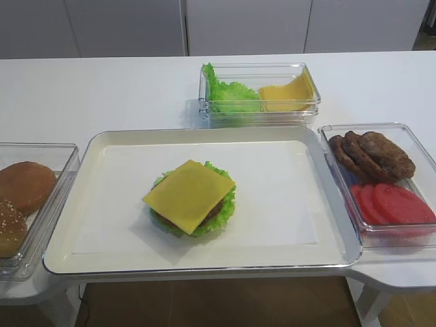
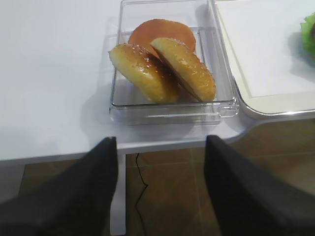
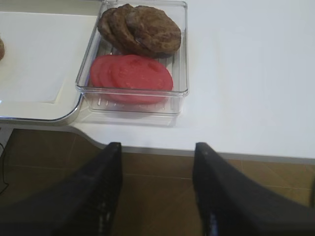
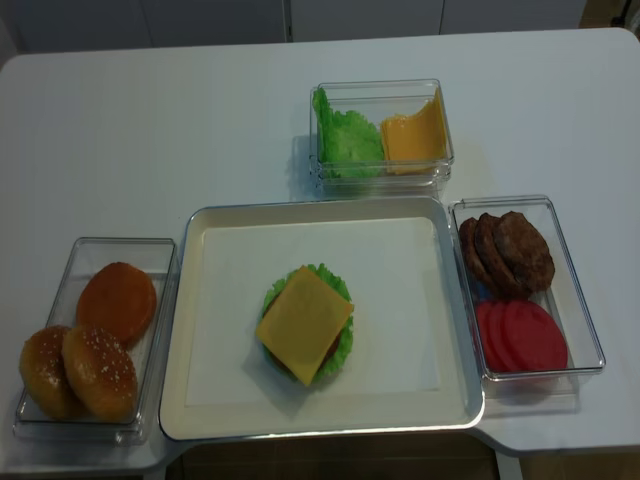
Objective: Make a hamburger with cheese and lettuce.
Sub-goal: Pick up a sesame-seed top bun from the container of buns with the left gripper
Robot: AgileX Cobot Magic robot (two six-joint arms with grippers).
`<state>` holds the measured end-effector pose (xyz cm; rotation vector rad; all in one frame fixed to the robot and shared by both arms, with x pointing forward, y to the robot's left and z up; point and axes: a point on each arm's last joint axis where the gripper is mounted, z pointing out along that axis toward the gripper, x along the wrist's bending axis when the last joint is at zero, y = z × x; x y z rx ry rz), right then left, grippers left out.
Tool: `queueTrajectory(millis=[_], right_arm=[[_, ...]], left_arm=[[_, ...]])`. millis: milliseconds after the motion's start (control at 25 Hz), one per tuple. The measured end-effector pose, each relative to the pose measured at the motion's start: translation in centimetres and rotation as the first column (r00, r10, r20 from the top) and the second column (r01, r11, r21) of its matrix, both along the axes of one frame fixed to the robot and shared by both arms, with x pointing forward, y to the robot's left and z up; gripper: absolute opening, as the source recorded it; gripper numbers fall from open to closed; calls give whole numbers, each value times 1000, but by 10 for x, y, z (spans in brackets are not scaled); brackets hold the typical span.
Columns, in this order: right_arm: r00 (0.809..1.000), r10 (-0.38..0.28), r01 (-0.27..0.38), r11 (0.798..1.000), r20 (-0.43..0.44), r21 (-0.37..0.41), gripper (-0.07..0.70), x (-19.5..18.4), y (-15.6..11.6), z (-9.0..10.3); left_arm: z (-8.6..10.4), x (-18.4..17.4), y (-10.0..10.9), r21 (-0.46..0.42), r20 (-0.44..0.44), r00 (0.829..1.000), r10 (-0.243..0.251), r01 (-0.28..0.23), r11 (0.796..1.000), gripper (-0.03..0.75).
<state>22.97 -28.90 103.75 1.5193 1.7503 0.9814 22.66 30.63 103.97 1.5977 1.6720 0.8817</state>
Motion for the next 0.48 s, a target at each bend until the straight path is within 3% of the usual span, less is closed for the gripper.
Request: queueTrajectory(millis=[280, 480], right_arm=[[1000, 0, 0, 1000, 0, 0, 371, 0, 0, 0], [1000, 0, 0, 1000, 0, 0, 371, 0, 0, 0]], left_arm=[[4, -3, 0, -11, 5, 1000, 5, -5, 1000, 414], [15, 7, -3, -92, -99, 995, 23, -32, 995, 414]])
